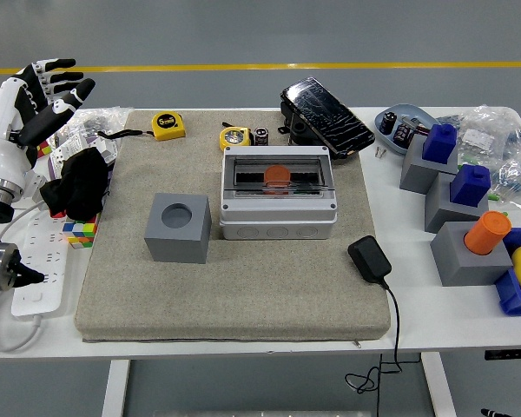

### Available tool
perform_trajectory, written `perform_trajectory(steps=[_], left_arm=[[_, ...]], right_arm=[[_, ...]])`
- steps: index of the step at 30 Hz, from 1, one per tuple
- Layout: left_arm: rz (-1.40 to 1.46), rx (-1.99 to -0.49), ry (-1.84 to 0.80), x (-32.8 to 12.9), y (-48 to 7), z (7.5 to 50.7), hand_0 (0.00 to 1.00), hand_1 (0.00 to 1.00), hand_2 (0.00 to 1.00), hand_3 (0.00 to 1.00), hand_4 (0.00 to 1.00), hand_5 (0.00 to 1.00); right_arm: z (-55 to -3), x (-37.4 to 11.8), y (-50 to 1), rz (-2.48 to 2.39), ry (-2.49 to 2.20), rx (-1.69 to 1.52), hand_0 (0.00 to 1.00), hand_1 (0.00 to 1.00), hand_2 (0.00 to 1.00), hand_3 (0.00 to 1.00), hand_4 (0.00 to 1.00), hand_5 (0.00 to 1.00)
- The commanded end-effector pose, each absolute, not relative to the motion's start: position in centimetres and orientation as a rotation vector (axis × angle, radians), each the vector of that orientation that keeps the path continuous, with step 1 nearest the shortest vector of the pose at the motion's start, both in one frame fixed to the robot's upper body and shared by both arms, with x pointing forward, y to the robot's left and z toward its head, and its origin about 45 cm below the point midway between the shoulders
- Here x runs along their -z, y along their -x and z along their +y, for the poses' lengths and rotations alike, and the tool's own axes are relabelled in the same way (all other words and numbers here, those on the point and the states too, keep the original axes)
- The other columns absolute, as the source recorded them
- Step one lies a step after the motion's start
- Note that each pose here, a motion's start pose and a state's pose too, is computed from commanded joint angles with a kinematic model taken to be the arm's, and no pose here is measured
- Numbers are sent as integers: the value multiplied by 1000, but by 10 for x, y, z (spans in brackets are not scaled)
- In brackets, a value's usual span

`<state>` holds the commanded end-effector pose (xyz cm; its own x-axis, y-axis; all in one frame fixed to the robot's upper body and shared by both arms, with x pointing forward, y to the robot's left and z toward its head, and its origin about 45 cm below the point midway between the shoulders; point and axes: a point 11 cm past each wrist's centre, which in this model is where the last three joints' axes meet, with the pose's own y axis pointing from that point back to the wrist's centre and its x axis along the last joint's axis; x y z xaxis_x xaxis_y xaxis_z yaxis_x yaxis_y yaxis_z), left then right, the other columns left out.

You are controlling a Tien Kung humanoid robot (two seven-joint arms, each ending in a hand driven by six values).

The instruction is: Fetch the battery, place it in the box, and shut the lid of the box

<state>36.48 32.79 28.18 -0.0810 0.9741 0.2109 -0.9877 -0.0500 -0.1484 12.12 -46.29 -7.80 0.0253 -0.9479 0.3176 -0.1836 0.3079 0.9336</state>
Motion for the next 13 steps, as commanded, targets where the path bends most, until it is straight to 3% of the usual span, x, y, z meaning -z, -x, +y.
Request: perform_trajectory(steps=[13], left_arm=[[-295, -1626, -46, -288, -364, 329, 494, 654, 644, 685, 998, 475]], right_arm=[[-465, 75, -131, -1453, -1121, 835, 668, 667, 676, 551, 897, 500]])
